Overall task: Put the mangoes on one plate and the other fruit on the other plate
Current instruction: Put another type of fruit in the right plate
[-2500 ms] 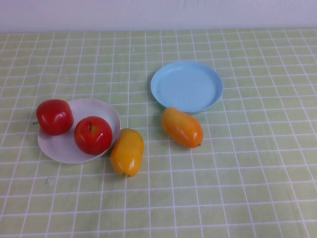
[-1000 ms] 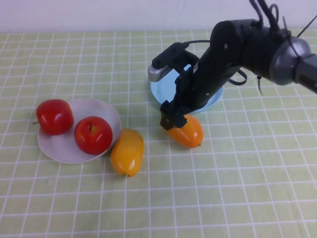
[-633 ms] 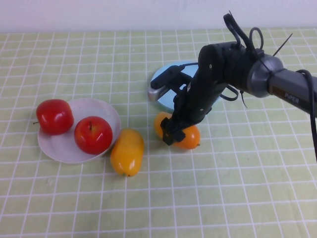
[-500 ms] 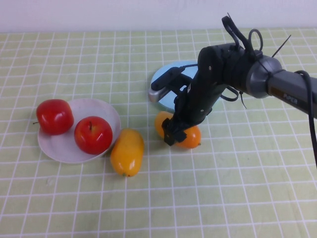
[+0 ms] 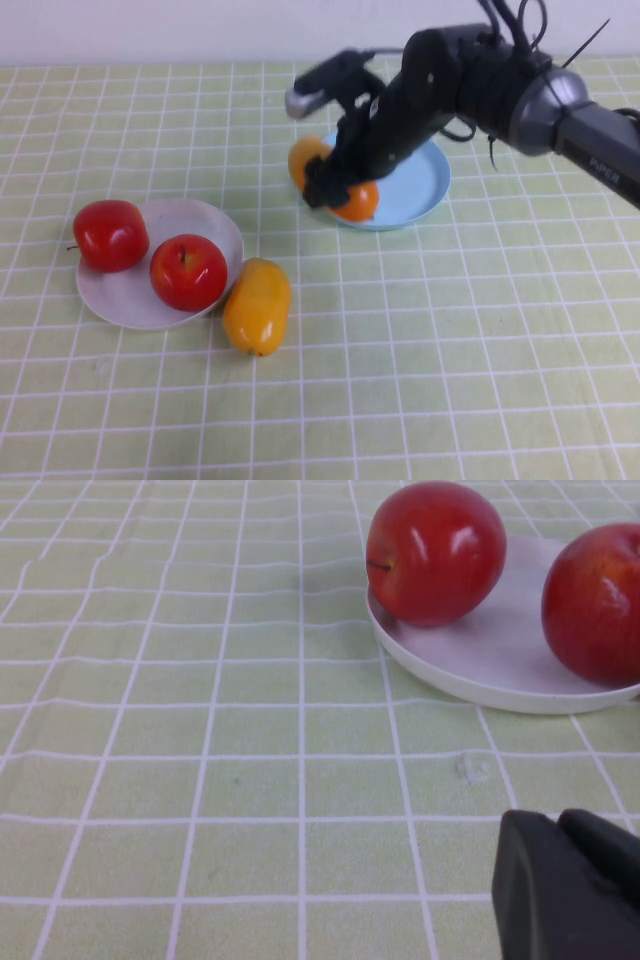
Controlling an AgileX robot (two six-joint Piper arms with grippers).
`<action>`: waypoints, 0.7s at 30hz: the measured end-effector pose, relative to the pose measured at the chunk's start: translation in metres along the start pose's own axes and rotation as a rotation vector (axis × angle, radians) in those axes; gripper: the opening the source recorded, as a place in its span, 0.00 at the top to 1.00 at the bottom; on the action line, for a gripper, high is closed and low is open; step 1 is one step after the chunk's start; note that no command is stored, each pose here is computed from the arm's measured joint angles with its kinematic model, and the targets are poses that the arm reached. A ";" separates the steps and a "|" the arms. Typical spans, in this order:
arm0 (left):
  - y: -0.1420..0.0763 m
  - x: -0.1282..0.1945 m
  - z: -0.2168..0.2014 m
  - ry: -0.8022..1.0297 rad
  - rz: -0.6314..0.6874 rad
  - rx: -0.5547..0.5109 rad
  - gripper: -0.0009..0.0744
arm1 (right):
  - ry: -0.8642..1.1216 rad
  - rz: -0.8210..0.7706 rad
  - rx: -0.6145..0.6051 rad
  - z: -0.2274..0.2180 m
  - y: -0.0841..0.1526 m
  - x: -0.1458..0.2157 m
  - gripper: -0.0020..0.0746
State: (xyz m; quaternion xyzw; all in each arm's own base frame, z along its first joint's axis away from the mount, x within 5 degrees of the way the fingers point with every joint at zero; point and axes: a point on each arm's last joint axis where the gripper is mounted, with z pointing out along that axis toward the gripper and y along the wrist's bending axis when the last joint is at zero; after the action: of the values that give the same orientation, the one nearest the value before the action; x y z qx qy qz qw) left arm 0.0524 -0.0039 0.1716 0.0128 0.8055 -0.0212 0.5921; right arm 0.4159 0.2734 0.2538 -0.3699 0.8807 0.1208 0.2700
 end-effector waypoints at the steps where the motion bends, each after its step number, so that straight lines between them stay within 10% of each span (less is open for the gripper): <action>1: 0.000 0.000 0.000 0.000 0.000 0.000 0.98 | -0.050 0.020 0.017 -0.003 -0.004 -0.006 0.20; 9: 0.000 0.000 0.000 0.000 0.000 0.000 0.98 | -0.184 0.139 0.115 0.025 -0.053 -0.003 0.20; 21: 0.000 0.000 0.000 0.000 0.000 0.000 0.98 | -0.080 0.255 0.085 0.056 -0.055 0.015 0.10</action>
State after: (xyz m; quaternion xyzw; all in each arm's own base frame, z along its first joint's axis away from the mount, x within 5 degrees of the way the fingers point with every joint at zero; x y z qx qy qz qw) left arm 0.0524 -0.0039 0.1716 0.0128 0.8055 -0.0212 0.5921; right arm 0.4683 0.2498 0.1985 -0.2378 0.9134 0.1314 0.3029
